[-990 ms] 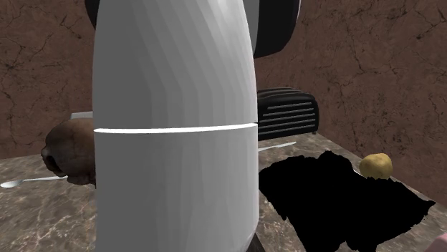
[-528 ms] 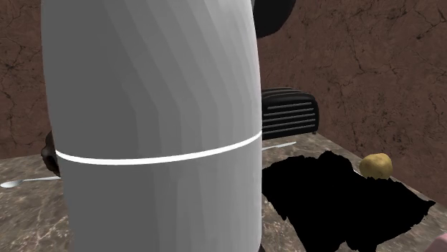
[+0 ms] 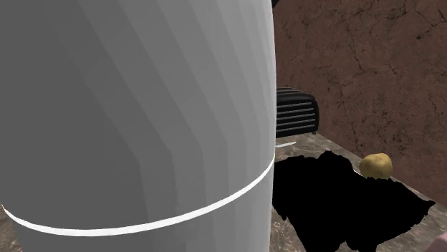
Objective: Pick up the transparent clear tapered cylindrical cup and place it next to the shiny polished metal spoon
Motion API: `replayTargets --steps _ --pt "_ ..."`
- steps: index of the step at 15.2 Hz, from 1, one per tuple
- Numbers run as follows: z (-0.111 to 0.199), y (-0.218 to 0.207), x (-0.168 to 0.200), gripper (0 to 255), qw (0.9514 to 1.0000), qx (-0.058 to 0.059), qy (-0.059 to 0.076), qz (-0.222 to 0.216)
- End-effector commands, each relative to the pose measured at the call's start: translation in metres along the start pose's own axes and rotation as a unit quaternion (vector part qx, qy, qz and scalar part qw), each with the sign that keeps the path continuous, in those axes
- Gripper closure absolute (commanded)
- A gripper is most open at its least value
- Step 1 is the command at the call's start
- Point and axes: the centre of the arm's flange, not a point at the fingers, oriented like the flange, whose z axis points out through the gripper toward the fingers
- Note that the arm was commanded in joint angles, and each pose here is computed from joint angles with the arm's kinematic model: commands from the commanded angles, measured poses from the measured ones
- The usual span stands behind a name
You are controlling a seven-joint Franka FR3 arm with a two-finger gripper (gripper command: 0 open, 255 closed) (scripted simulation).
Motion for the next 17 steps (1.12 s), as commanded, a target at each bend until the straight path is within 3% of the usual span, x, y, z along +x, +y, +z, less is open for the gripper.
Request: replayTargets --steps 1,17 --pt "0.004 -0.025 -0.006 255 1.0 0.0 0.0 0.001" --pt "0.02 -0.233 -0.042 255 1.0 0.0 0.0 0.001"
